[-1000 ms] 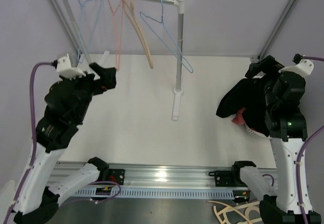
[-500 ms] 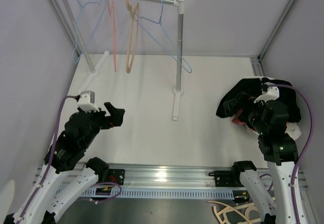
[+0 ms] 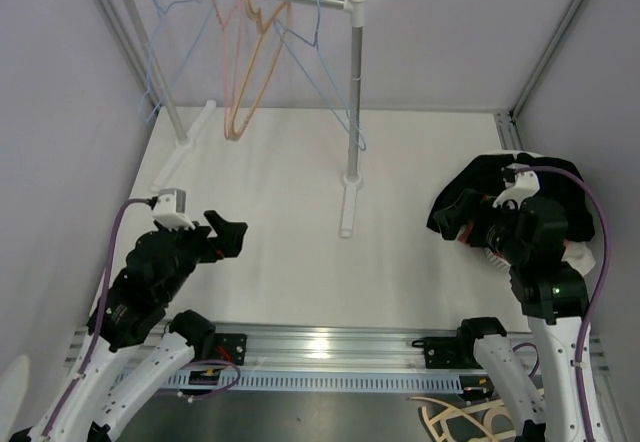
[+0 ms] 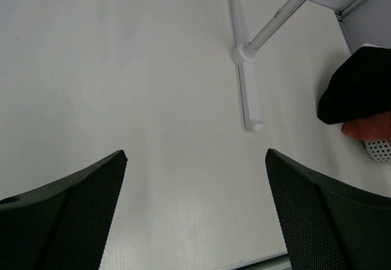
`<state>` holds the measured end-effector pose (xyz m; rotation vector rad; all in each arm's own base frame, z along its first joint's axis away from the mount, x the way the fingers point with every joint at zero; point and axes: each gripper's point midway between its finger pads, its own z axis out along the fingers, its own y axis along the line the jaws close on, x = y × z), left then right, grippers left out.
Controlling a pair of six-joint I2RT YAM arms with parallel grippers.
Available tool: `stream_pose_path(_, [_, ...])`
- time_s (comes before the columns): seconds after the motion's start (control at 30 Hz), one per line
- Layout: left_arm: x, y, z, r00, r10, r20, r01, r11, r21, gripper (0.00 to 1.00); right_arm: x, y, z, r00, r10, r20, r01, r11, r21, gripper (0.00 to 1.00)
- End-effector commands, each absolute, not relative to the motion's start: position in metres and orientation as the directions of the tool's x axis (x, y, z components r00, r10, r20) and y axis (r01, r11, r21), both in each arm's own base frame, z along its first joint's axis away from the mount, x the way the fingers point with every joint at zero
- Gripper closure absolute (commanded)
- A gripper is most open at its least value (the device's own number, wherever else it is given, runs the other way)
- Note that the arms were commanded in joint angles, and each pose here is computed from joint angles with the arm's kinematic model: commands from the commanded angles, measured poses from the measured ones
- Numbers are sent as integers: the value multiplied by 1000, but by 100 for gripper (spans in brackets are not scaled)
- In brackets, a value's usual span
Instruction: Remove the t-shirt from the hanger
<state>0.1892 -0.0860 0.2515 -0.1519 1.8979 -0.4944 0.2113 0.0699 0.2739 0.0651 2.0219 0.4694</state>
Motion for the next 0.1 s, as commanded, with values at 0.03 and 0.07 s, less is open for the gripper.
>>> stream_pose_path(0.03, [192, -88, 260, -365, -351, -862, 129, 898, -420, 1, 207, 70, 288, -453, 225, -863, -179, 925, 335, 1])
stream_pose_path(0.07, [192, -88, 260, -366, -352, -862, 128, 898, -421, 1, 206, 70, 289, -451, 225, -864, -181, 925, 335, 1])
